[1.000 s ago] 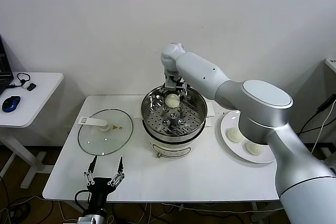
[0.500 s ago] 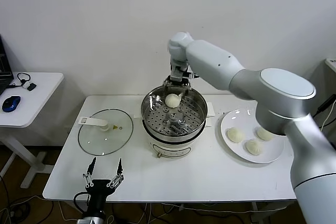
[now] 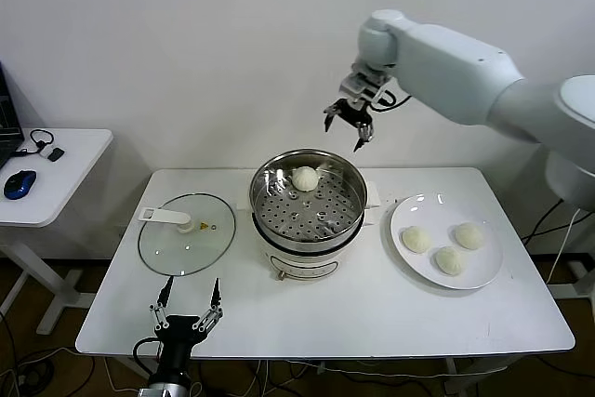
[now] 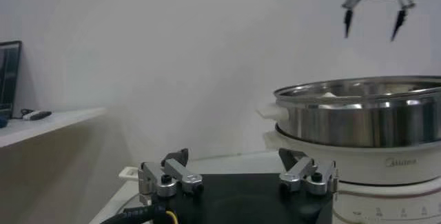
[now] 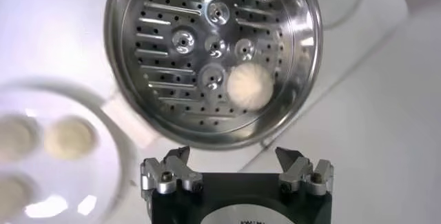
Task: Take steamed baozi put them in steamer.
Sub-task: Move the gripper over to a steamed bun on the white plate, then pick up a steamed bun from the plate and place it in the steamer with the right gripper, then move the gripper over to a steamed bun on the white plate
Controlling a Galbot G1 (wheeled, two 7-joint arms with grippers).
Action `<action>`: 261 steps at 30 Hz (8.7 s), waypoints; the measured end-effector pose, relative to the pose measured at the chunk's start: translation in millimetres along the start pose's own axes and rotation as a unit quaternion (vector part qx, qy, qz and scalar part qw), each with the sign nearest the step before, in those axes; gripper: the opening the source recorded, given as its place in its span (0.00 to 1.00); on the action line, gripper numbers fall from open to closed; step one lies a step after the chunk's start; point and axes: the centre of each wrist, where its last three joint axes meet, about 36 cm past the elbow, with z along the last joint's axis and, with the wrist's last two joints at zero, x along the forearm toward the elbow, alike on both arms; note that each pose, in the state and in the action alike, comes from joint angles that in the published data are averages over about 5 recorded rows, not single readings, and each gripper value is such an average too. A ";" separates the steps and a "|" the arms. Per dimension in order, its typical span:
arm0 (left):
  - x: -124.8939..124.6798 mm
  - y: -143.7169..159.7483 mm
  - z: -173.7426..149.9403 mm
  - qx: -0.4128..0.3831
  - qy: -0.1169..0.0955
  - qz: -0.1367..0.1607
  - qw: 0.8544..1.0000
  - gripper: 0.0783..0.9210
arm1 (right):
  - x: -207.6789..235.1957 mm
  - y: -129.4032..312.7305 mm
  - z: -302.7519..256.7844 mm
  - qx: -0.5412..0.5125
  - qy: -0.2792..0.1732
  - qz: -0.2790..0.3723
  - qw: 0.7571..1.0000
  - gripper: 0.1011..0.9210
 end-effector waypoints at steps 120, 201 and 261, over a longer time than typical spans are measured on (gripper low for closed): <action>11.7 -3.9 9.8 0.017 0.019 -0.007 1.000 0.88 | -128.5 160.3 95.4 -0.232 -0.029 -0.040 0.971 0.70; 3.3 -13.4 1.4 0.010 0.009 -0.007 1.000 0.88 | -170.0 -53.6 -147.2 -0.155 -0.123 -0.065 0.978 0.68; 4.2 -14.2 1.9 0.018 0.010 -0.007 1.000 0.88 | 7.8 117.5 52.6 -0.182 -0.043 -0.054 0.981 0.88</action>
